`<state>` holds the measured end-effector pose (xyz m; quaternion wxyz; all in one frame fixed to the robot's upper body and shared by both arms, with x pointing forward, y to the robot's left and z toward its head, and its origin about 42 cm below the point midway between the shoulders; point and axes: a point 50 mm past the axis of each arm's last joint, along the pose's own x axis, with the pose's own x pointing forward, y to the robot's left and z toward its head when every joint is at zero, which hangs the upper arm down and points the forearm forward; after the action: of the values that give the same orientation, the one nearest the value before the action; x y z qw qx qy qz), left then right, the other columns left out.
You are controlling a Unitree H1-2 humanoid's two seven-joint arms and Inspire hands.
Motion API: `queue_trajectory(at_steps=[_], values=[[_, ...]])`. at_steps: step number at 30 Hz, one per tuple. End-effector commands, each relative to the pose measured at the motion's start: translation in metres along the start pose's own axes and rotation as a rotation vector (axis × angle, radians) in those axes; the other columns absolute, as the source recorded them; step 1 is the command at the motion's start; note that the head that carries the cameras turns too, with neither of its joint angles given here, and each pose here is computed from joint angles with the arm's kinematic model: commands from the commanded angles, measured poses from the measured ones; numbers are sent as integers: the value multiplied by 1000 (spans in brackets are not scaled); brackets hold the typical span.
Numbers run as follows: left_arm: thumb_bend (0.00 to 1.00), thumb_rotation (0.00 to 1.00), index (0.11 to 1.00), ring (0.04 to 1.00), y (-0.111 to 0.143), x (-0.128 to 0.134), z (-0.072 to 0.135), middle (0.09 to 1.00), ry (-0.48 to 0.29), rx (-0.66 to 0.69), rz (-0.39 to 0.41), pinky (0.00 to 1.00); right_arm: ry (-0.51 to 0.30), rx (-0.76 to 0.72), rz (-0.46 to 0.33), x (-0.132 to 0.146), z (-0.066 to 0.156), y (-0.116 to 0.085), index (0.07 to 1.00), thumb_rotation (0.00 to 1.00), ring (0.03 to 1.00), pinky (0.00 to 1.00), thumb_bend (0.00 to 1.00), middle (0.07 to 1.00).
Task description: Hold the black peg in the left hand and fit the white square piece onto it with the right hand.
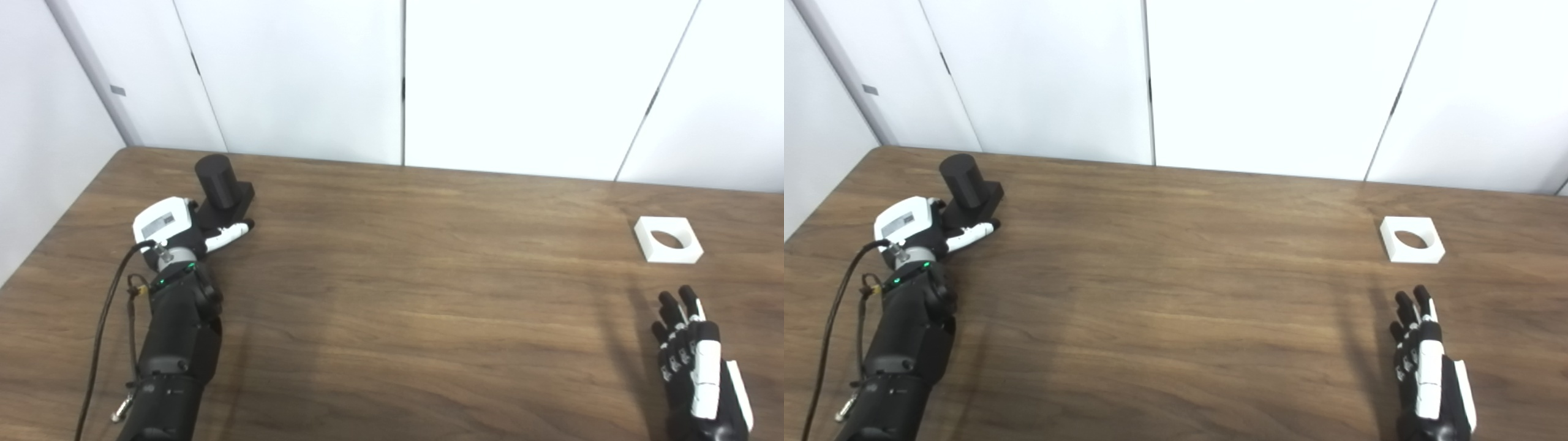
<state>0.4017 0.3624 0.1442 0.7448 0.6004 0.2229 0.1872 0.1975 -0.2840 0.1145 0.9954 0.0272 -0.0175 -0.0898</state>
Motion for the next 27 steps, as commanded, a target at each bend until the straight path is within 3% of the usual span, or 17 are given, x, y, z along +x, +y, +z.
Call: queue_trajectory(at_steps=[1, 7, 13, 20, 23, 27], values=[[832, 757, 849, 881, 29, 12, 12, 879, -17, 0, 105, 856, -20, 53, -2, -4, 3, 15, 1000, 1000, 984, 1000, 472, 955], [791, 696, 814, 848, 28, 14, 13, 853, -28, 53, 112, 794, -15, 63, -6, -5, 4, 15, 1000, 1000, 990, 1000, 467, 958], [767, 610, 772, 842, 27, 14, 13, 841, -38, 84, 118, 792, -18, 60, -6, -4, 5, 16, 1000, 1000, 980, 1000, 466, 952], [742, 643, 756, 827, 26, 15, 13, 831, -36, 129, 104, 779, -16, 66, 0, -5, 6, 16, 1000, 1000, 990, 1000, 472, 952], [736, 655, 725, 781, 25, 14, 12, 793, -35, 155, 105, 700, -13, 67, -4, -5, 6, 16, 1000, 1000, 993, 1000, 486, 954], [704, 592, 684, 776, 25, 14, 12, 776, -37, 137, 111, 707, -15, 60, 1, -5, 5, 15, 1000, 1000, 988, 1000, 490, 952]])
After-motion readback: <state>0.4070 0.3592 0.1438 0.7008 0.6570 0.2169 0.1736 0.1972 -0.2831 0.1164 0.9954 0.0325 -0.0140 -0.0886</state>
